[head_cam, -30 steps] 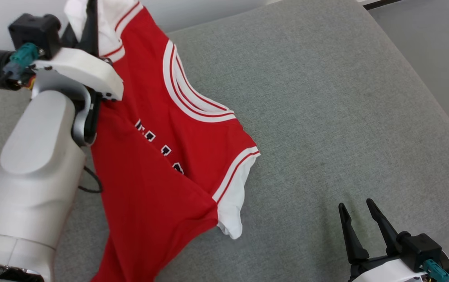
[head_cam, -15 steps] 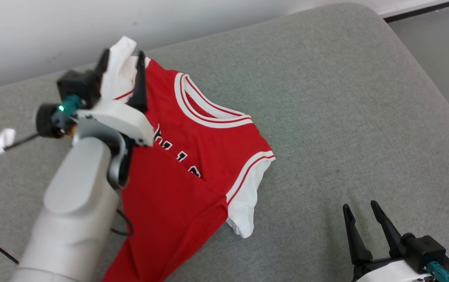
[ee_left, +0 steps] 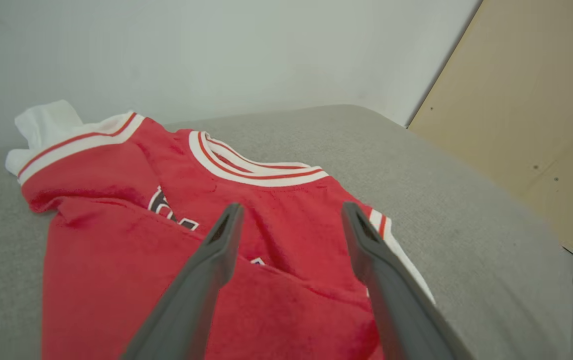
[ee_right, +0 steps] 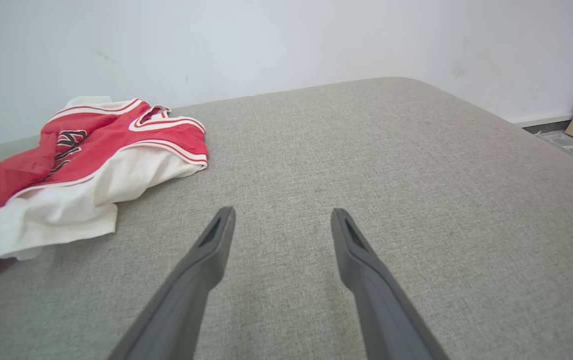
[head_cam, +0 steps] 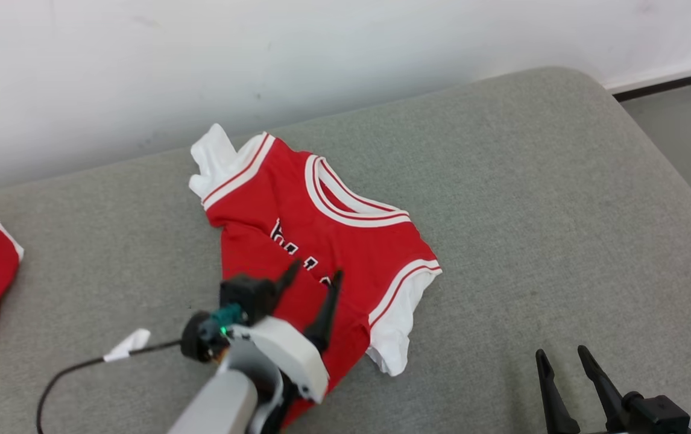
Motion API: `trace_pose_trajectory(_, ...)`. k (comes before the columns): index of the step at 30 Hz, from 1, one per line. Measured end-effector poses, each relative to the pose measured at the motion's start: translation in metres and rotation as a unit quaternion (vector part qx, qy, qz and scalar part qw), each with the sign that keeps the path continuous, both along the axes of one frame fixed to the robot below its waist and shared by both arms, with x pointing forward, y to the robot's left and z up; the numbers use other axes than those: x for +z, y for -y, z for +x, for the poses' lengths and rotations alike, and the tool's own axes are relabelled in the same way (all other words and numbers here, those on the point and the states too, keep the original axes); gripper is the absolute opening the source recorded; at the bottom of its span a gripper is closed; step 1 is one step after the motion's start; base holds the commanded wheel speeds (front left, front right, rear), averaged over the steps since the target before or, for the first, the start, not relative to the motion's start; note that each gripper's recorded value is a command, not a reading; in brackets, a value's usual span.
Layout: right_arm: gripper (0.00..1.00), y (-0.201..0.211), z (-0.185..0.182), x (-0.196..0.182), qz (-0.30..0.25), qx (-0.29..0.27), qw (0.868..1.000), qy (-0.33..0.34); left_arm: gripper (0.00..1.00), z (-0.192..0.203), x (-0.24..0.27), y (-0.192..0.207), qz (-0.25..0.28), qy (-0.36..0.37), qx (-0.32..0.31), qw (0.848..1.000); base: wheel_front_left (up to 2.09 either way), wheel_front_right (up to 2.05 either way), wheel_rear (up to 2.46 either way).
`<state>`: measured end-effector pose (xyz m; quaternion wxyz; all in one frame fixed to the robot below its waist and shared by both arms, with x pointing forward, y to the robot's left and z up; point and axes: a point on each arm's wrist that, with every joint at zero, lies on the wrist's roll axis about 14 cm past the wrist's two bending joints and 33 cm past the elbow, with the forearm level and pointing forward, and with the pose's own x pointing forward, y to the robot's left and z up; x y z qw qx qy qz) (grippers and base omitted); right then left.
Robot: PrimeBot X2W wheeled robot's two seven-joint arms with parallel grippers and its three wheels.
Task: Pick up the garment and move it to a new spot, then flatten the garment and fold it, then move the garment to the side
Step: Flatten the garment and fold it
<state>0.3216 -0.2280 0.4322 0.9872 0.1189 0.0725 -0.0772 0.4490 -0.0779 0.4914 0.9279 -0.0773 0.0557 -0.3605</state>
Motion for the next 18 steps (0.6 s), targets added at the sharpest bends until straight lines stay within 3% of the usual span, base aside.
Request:
trace_pose_trajectory(7,1.00,-0.007,-0.001,0.004,0.003,0.010,1.000,0.008,1.00,-0.052,-0.010,0.006,0.007,-0.050,-0.039,0.998,0.00,0.00,0.00)
trace_pose_trajectory(18,1.00,-0.007,-0.003,0.001,0.003,0.009,1.000,0.004,1.00,-0.066,-0.022,0.012,0.037,-0.073,-0.063,0.995,0.00,0.00,0.00)
